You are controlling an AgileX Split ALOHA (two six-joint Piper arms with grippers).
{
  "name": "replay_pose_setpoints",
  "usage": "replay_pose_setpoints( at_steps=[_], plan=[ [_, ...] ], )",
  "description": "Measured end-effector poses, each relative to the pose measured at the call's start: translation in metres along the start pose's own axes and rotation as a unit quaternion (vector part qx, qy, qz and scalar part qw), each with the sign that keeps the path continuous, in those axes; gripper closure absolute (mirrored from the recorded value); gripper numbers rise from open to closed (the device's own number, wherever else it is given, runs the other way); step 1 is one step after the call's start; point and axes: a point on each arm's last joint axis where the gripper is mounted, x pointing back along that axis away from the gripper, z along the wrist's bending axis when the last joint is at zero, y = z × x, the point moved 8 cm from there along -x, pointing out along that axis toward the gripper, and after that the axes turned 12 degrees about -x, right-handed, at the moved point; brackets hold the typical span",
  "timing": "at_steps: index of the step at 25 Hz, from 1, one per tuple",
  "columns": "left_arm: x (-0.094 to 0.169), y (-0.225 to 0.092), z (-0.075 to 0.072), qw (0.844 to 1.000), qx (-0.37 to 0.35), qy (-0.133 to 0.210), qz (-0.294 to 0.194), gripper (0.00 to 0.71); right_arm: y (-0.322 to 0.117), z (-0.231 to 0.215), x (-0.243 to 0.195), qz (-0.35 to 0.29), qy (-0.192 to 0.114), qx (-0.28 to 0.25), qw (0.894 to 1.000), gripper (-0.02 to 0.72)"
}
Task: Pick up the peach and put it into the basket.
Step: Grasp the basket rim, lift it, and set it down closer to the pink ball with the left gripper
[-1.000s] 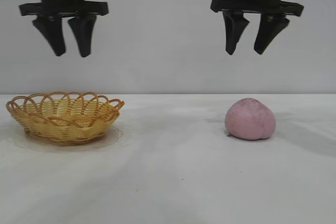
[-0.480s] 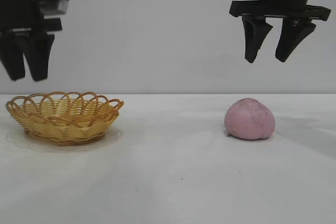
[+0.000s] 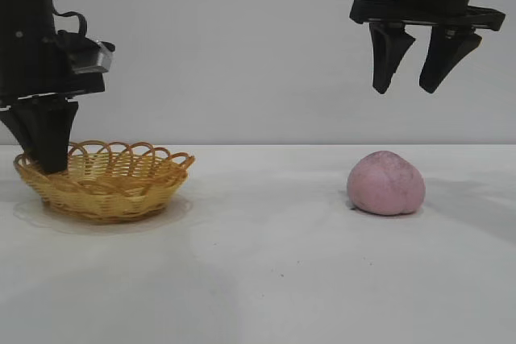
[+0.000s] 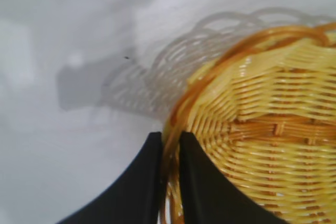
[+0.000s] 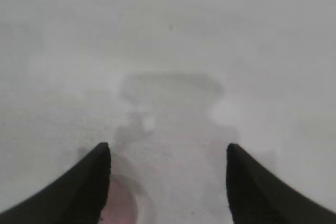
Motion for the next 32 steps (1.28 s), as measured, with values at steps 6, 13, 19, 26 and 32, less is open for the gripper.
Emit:
replay_pose_setpoints(
  at_steps=[6, 13, 19, 26, 32],
  plan=[
    [-0.006, -0.010, -0.042, 0.986, 0.116, -0.089, -0.080, 0.710, -0.001, -0.001, 0.000, 0.003, -0.003, 0.003, 1.000, 0.288],
    [0.013, -0.019, -0.067, 0.960, 0.192, -0.131, -0.154, 0.710, 0.000, -0.001, 0.000, 0.000, -0.003, 0.003, 1.000, 0.288],
    [-0.003, -0.047, -0.085, 0.959, 0.208, -0.137, -0.134, 0.710, 0.000, 0.000, 0.000, 0.000, -0.001, 0.001, 1.000, 0.288],
    [-0.010, -0.045, -0.110, 0.962, 0.191, -0.146, -0.127, 0.643, 0.000, 0.000, 0.000, 0.000, 0.001, -0.001, 1.000, 0.288],
    [-0.009, -0.042, -0.111, 0.961, 0.195, -0.143, -0.133, 0.519, 0.000, 0.001, 0.000, 0.000, 0.002, -0.002, 1.000, 0.288]
  ],
)
